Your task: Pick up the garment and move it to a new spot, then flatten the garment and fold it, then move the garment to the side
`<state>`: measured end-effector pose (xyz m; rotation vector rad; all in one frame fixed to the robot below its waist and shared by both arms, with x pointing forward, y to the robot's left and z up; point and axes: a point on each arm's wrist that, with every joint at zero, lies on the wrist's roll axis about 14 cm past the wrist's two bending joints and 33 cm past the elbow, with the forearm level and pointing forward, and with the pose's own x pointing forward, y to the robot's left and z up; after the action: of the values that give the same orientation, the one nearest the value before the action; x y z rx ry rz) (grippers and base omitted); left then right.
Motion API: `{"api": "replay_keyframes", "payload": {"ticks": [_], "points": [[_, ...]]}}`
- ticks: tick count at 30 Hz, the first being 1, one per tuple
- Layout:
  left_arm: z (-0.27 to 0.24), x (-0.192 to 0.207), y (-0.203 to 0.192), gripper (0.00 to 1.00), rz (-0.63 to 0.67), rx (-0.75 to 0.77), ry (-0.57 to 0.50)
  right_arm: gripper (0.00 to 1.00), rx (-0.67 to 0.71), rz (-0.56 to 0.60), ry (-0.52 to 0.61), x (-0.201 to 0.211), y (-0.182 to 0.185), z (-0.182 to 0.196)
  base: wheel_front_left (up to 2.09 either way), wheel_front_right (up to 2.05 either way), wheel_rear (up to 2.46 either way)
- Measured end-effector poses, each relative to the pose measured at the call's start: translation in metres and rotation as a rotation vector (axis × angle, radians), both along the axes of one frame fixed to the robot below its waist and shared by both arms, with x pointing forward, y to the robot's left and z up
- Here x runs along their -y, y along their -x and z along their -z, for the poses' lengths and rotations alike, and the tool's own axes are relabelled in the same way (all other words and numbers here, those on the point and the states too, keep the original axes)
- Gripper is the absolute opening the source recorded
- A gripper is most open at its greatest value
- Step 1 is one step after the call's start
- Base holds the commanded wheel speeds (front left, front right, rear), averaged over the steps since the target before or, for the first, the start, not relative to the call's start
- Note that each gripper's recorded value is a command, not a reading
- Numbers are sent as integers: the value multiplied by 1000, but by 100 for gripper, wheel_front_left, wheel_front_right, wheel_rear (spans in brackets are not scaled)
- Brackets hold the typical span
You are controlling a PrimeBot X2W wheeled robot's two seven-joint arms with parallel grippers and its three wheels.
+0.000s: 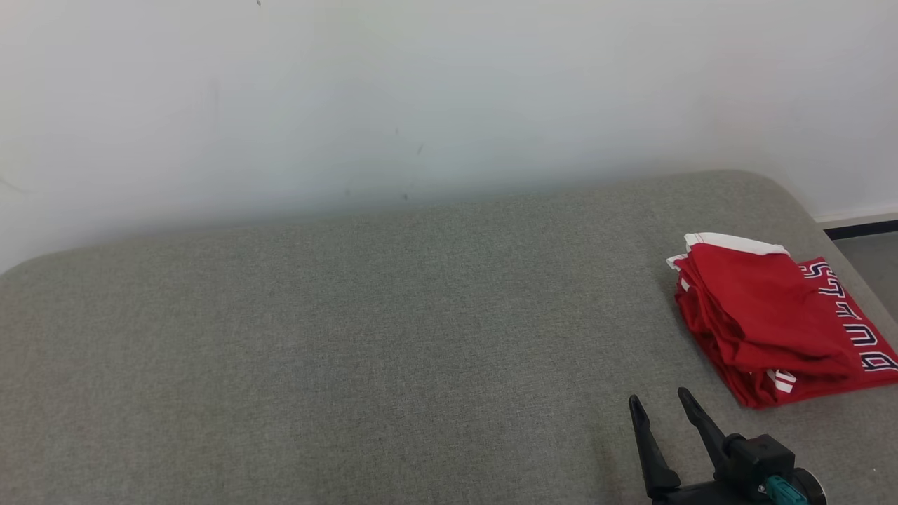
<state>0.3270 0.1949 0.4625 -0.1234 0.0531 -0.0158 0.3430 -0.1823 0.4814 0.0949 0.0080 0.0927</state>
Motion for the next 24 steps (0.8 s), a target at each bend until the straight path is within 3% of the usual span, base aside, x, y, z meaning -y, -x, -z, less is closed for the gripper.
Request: {"api": "replay_keyframes", "payload": {"ticks": [24], "points": [[0, 0, 0, 100, 1, -1, 1, 100, 5, -4, -14, -5, 0, -1, 0, 0, 0]]}}
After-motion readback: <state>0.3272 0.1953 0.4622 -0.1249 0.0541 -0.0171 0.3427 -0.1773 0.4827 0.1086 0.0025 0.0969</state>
